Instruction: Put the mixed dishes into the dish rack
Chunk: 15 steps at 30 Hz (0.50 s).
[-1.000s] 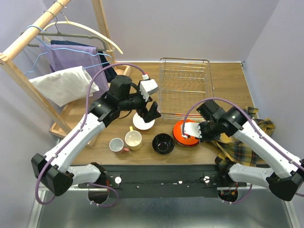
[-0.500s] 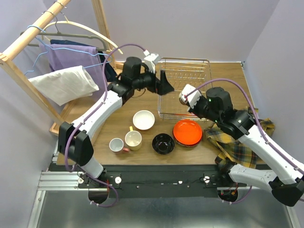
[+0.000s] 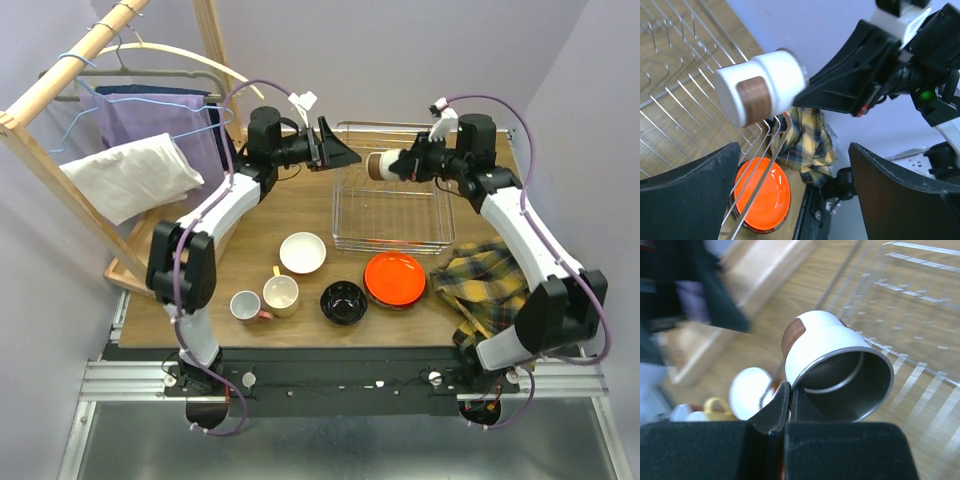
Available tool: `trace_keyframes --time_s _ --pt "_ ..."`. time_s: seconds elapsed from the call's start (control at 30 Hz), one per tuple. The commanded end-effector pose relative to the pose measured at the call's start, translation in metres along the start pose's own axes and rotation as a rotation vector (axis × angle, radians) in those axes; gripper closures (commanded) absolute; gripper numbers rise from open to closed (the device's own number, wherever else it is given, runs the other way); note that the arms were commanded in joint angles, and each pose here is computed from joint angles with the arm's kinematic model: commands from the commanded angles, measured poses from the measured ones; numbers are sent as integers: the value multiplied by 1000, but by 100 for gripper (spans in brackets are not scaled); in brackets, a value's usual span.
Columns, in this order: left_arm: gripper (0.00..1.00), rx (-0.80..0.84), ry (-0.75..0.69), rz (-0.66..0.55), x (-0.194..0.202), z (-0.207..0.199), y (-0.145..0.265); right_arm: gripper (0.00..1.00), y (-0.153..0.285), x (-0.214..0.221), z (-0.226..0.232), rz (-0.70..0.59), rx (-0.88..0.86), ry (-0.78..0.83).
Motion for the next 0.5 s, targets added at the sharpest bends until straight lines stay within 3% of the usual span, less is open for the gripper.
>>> trace_keyframes --time_s 0.0,0.47 --pt "1 95 211 109 7 26 -12 99 -1 -30 40 -69 -388 -129" --pt "4 119 281 144 13 47 -22 99 -19 3 31 -4 -472 -252"
Point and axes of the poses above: each gripper's point midway between its finger pads, its own y axis back along the fingers, its own z axis along the line the jaws close on, x = y × z, the point moved 4 cm from there along y, back along the fingers, and after that the axes turned 15 degrees about y, right-handed, at the moved point
